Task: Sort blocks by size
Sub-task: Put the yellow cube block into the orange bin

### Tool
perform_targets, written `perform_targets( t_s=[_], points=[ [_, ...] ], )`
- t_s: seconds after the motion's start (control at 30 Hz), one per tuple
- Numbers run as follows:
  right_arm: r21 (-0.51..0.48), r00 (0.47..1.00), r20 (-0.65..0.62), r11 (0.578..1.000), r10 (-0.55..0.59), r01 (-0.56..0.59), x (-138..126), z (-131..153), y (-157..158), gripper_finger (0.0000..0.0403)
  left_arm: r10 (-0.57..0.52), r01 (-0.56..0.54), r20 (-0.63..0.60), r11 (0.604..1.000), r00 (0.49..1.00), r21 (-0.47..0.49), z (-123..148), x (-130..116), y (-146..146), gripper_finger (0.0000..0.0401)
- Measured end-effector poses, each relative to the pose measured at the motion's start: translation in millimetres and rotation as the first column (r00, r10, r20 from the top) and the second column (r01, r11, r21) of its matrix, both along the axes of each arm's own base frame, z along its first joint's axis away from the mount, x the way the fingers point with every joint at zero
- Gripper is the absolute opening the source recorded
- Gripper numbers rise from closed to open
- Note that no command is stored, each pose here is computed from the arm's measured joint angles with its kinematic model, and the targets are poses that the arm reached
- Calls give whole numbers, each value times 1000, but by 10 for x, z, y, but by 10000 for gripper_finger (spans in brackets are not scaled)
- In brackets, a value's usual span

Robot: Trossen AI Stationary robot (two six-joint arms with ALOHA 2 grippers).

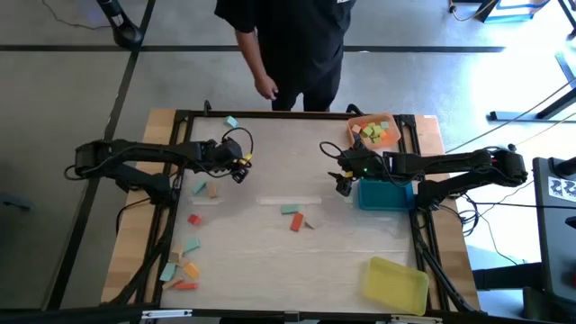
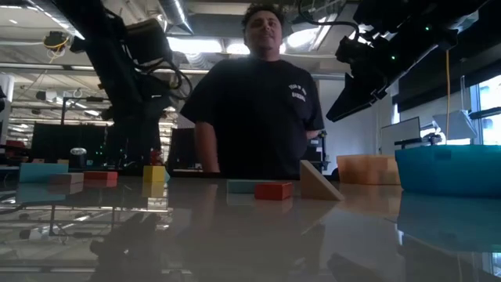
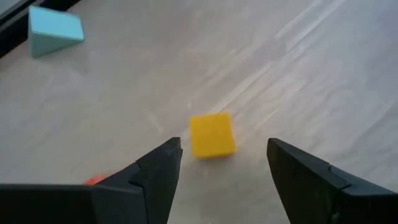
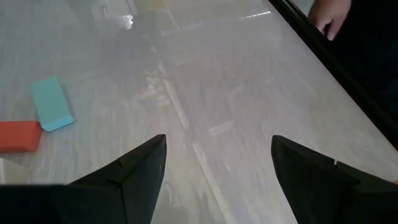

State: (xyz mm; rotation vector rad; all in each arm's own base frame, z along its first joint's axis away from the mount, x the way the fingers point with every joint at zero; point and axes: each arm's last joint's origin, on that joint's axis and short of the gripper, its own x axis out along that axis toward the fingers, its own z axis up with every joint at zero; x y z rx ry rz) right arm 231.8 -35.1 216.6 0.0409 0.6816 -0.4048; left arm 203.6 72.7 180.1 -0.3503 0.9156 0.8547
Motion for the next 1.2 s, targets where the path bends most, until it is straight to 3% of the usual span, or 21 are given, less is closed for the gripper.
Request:
perform_targets(
  t_s=[0.2, 0.4, 0.6, 0.73, 0.93, 1.07, 1.2],
  points=[
    [0, 1000, -1, 1000, 0, 0, -1, -1, 0, 285, 15, -17, 53, 1000, 998, 26, -120, -11, 67, 228],
    [0, 1000, -2, 1000, 0, 0, -1, -2, 0, 285, 47, -47, -7, 999, 999, 8, -318, -39, 133, 228],
    [0, 1000, -2, 1000, 0, 0, 0, -2, 0, 285, -15, 16, -35, 999, 999, 33, -445, 19, 168, 226],
    [0, 1000, -3, 1000, 0, 0, -1, -3, 0, 285, -30, 32, -64, 999, 997, 29, -499, 30, 174, 197],
    [0, 1000, -3, 1000, 0, 0, -1, -2, 0, 285, -66, 70, -74, 996, 995, 50, -525, 66, 188, 115],
    [-3, 1000, 29, 1000, 0, 0, 18, 21, -2, 285, -124, 129, -79, 990, 989, 64, -481, 95, 151, 115],
    [-14, 999, 35, 1000, 9, -8, 25, 28, -3, 285, -187, 185, 8, 976, 982, 118, -251, 151, 53, 115]
  ],
)
